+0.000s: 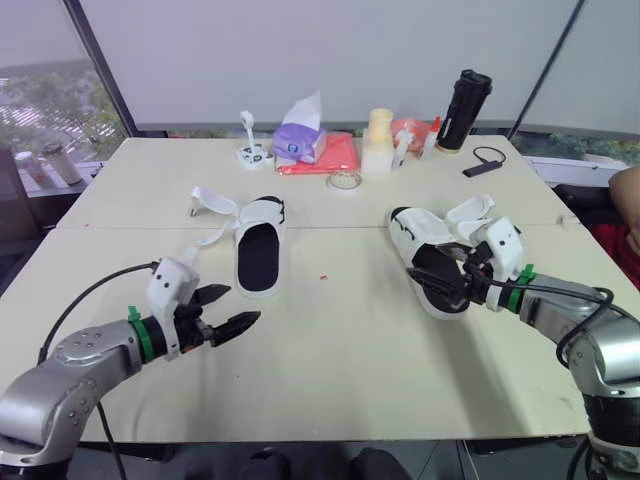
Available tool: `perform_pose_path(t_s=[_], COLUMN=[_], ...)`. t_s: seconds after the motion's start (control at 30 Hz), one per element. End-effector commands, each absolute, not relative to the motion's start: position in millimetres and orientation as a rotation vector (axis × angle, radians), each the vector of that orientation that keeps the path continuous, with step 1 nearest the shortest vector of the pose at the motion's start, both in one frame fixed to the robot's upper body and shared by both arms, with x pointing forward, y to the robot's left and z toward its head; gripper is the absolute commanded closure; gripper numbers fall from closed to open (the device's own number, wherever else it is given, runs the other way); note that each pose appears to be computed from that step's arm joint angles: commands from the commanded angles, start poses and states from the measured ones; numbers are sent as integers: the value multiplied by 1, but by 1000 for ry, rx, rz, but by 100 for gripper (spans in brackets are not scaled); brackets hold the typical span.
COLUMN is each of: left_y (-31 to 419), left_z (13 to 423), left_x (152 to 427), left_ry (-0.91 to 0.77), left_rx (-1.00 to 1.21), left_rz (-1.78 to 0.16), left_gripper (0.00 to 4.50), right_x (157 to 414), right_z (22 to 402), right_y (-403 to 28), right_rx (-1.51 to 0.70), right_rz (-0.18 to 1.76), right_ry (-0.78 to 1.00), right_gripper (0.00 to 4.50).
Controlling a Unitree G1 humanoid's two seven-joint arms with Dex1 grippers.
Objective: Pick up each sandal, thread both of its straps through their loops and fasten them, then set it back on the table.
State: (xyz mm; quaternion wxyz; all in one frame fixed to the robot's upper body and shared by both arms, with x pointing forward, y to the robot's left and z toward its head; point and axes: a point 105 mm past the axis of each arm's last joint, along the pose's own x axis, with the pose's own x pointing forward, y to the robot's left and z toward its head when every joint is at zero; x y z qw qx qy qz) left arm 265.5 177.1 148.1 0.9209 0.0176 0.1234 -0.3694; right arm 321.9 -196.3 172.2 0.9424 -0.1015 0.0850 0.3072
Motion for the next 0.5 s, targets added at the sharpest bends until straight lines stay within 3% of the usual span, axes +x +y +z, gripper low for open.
perform_pose_path(t_s=[0.03,0.5], left_y=[181,181], left_z=[161,163], left_x=[267,275], left_ry=[196,173], left_rx=[85,89], left_rz=[-738,-722], left_gripper=[2,2], right_x=[323,329], right_z=[187,193], right_y=[-195,-198], right_rx=[-232,-276], right_rz=[619,574], right_ry=[106,69], right_gripper=[0,0])
